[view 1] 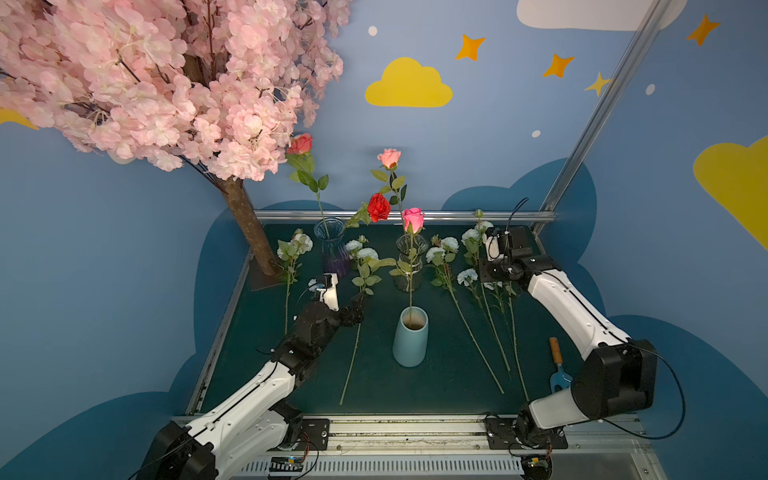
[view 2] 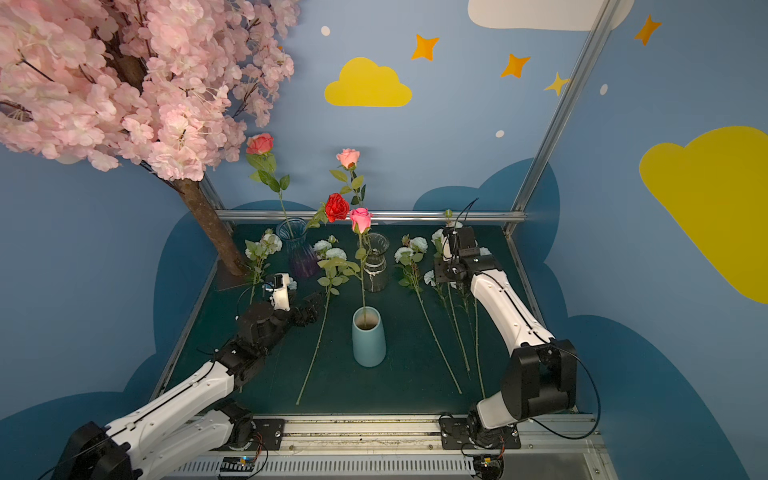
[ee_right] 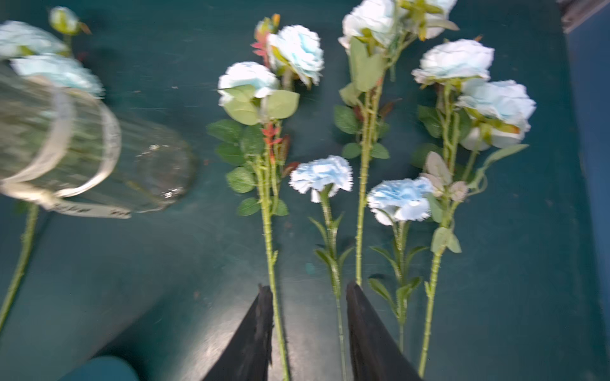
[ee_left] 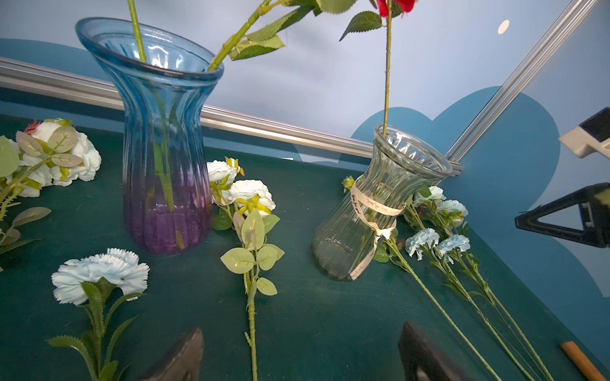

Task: Pick out blue flowers from the vase
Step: Place the flower at the center of the board, then move the flower to the center of the board.

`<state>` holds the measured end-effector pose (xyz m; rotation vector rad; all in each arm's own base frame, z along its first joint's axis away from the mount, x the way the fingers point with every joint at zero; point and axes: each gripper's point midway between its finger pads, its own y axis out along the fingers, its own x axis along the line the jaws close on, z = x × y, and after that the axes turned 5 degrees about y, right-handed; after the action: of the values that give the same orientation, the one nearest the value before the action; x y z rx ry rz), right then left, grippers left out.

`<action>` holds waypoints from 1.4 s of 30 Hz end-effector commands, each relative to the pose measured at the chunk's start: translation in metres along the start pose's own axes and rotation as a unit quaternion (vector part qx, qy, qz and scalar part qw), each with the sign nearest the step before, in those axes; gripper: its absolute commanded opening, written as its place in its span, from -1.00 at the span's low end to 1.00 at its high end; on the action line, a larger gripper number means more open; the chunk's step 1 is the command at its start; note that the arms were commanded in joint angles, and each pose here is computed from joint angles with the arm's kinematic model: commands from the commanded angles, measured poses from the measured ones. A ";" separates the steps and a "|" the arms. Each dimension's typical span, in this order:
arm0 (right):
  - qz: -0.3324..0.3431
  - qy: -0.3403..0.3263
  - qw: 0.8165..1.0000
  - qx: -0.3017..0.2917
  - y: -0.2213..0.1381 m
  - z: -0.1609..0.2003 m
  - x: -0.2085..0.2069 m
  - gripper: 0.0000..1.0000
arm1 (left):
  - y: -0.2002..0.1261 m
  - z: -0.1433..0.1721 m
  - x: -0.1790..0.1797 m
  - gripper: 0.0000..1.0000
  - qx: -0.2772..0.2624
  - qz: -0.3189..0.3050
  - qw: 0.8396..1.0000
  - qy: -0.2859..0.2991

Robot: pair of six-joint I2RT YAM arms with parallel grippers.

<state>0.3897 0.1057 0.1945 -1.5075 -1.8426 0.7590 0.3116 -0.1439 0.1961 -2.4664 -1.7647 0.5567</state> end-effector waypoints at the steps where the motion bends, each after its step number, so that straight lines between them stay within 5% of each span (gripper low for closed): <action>1: -0.055 0.000 0.998 -0.037 -0.007 -0.008 0.022 -0.22 | 0.000 -0.015 -0.004 0.84 -0.016 0.006 1.000 0.004; 5: -0.079 0.010 0.996 -0.042 0.012 -0.003 0.028 -0.21 | 0.001 -0.016 -0.005 0.84 -0.015 0.007 1.000 0.005; 10: -0.066 0.017 0.994 0.085 0.060 0.021 0.032 -0.29 | 0.001 -0.017 -0.004 0.84 -0.017 0.002 1.000 0.004; 18: 0.000 -0.061 0.958 0.280 0.134 0.079 0.041 -0.34 | 0.001 -0.018 -0.002 0.84 -0.019 -0.002 1.000 0.005; 32: 0.056 -0.058 0.947 0.311 0.160 0.098 0.021 -0.50 | -0.003 -0.017 0.000 0.84 -0.022 -0.002 1.000 0.004; 42: 0.076 -0.009 0.951 0.300 0.152 0.091 -0.014 -0.89 | -0.005 -0.017 0.001 0.84 -0.024 -0.002 1.000 0.003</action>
<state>0.4217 0.1409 0.0194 -1.2027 -1.4157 1.2833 0.3117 -0.1418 0.2053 -2.4847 -1.7827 0.5428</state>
